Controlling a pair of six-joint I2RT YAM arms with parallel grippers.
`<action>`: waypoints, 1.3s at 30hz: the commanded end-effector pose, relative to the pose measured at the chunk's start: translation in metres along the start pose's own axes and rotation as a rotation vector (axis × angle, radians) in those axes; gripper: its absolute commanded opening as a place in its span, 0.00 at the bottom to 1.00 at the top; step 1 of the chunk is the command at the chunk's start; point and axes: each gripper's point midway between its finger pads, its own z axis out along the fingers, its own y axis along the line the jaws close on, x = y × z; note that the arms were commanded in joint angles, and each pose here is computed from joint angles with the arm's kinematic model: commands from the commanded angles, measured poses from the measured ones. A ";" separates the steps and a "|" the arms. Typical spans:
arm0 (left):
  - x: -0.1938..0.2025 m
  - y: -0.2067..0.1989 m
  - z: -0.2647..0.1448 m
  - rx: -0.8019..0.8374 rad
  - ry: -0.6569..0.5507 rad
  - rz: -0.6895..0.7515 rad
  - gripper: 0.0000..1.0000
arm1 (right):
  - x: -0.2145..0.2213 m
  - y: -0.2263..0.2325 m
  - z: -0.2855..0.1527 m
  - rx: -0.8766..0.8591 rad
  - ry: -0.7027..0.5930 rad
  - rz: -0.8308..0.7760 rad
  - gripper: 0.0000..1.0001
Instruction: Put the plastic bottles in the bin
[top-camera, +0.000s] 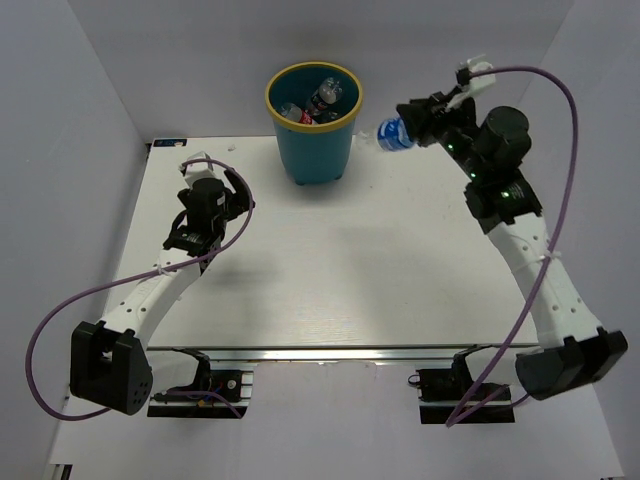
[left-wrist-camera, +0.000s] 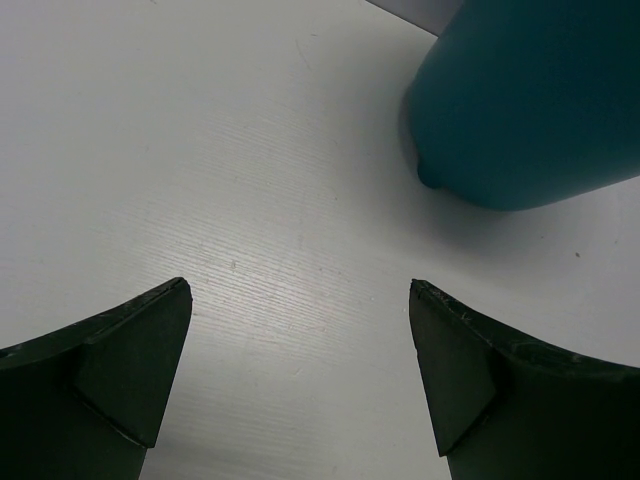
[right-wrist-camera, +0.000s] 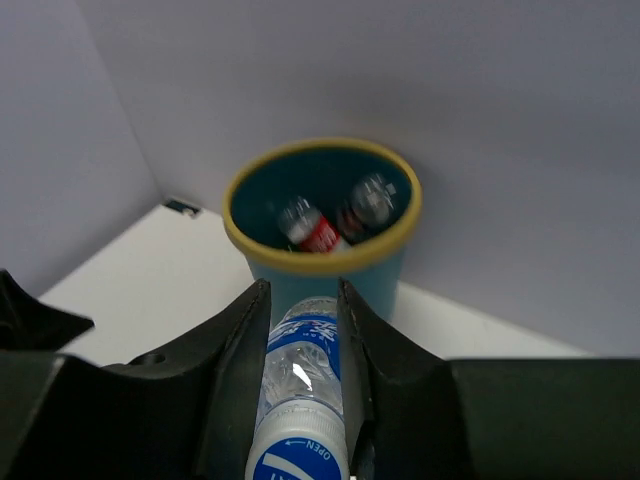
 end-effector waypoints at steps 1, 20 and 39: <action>-0.008 0.010 -0.005 -0.041 -0.034 -0.006 0.98 | -0.085 0.036 0.029 -0.120 -0.338 -0.110 0.00; -0.011 0.014 -0.003 -0.064 -0.041 -0.007 0.98 | 0.007 0.038 0.244 0.000 -0.347 -0.101 0.89; -0.024 0.027 -0.013 -0.122 -0.086 -0.023 0.98 | 0.005 -0.025 0.122 0.230 -0.092 -0.099 0.89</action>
